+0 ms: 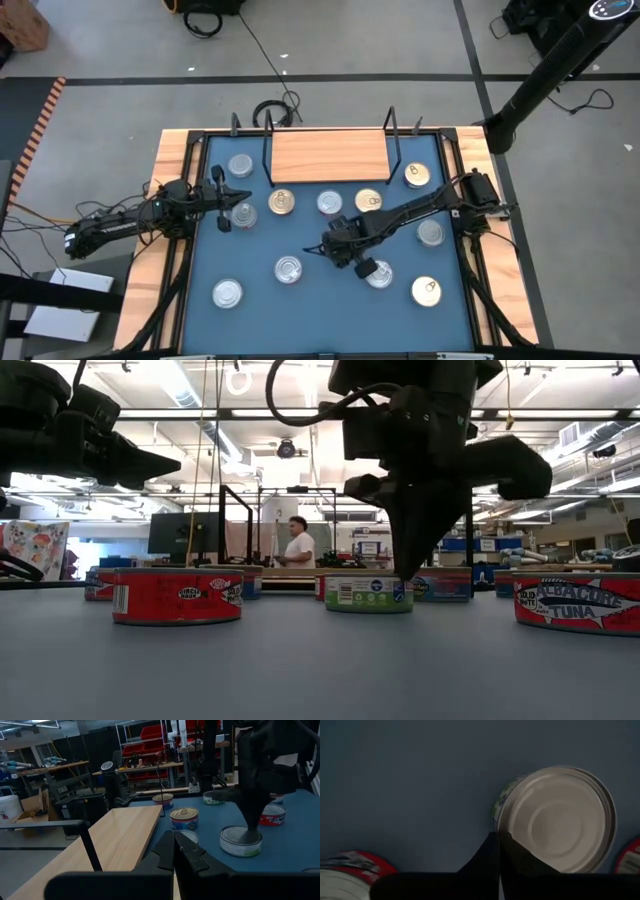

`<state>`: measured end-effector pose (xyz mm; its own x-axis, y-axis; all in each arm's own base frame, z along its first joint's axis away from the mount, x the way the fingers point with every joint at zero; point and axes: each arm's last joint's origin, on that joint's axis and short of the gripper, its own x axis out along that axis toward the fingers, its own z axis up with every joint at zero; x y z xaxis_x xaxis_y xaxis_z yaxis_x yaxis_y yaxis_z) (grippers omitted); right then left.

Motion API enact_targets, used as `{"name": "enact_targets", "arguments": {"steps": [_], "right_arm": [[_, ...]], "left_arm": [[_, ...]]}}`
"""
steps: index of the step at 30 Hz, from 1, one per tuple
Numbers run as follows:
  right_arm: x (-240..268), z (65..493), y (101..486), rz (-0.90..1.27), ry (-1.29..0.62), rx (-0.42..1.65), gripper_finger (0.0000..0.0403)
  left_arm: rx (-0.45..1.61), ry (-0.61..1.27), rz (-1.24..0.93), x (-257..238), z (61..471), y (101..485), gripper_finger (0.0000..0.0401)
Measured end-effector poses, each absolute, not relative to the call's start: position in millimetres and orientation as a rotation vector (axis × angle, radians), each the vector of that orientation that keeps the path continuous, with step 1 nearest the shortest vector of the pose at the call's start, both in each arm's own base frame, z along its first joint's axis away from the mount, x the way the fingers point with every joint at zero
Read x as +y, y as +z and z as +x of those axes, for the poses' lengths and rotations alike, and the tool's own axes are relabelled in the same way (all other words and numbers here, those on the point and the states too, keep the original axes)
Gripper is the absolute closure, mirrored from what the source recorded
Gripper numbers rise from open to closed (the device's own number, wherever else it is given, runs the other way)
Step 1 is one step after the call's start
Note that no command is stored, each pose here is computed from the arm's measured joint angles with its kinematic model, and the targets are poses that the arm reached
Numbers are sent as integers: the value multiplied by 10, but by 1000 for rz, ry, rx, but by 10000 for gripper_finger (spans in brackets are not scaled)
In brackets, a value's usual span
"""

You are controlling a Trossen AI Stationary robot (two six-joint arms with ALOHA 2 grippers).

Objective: Stack canned seafood by type on shelf
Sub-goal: Put the green tuna can on the shelf

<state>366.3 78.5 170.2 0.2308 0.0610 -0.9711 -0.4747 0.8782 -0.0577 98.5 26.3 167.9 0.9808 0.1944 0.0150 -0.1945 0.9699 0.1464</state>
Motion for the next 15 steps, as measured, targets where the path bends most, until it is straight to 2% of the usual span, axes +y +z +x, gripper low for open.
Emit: {"name": "enact_targets", "arguments": {"steps": [11,15], "right_arm": [[613,3764,1965,-202,342,1276,401],[615,3745,1973,-178,347,1298,385]], "left_arm": [[-5,197,148,263,986,1682,396],[-5,197,148,263,986,1683,396]]}}
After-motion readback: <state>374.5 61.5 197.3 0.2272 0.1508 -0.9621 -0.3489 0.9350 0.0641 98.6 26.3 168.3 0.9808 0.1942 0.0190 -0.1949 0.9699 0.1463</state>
